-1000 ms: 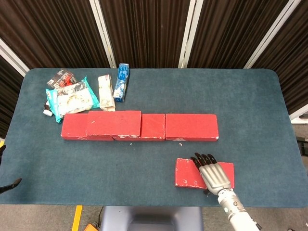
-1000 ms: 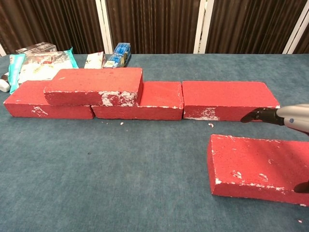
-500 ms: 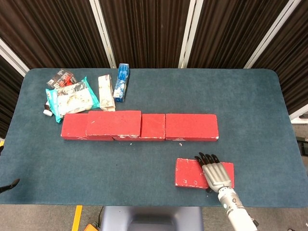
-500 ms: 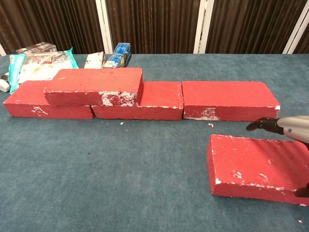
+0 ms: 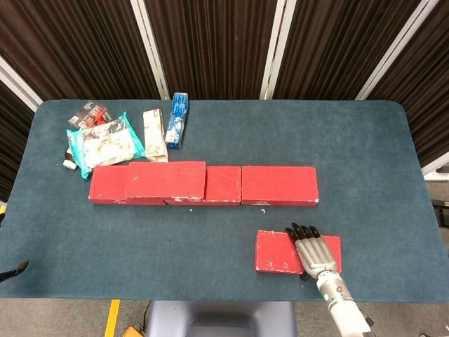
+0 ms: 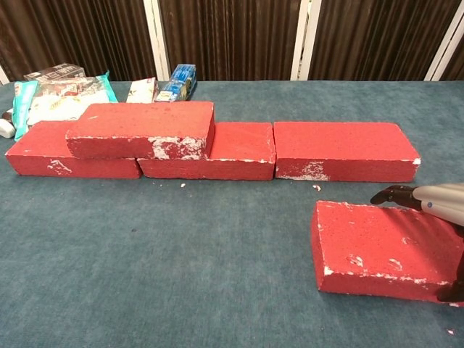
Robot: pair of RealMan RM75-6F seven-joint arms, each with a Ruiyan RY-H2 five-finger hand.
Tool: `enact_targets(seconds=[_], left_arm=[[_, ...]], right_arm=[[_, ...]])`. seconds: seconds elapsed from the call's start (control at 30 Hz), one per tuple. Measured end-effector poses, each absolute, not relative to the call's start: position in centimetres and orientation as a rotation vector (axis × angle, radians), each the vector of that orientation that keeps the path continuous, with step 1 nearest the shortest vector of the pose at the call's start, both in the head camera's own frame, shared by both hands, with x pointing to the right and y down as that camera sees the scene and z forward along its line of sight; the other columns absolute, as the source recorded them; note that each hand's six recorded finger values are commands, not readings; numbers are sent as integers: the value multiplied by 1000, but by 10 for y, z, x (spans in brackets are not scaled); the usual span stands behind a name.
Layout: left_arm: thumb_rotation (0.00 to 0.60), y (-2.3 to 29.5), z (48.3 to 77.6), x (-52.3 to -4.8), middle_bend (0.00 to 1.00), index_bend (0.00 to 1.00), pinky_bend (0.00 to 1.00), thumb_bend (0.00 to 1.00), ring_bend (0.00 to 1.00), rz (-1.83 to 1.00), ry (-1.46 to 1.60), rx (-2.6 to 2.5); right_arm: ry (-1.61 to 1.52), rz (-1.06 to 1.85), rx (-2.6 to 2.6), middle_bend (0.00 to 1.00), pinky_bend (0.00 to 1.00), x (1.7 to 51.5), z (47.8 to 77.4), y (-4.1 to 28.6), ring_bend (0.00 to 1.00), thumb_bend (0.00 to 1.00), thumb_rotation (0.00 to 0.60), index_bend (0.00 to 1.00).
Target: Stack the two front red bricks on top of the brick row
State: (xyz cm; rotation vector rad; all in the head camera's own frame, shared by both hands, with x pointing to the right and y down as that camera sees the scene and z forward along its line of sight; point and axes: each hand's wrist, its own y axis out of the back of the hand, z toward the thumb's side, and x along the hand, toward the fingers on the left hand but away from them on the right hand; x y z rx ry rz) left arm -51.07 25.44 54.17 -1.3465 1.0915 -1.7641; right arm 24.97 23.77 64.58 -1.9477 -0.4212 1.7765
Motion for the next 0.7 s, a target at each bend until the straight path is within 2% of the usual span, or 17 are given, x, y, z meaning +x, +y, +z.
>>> enact_targets(seconds=[0.13,0.27,0.7], left_arm=[[600,254,541,-511,0,0,35,0,0,-1766,1096,-1337],[600,254,541,-512,0,0,35,0,0,-1769,1100,-1331],[600,255,540,-513,0,0,36,0,0,-1775,1108,-1315]], right_arm=[[-423,1768,-1944,127,0,248,647,238,63,0,600,9],[-453,1740,-1933,210,0,245,647,235,148,0,600,70],[-499,1717,-1927,268,0,243,647,237,195,25,600,165]])
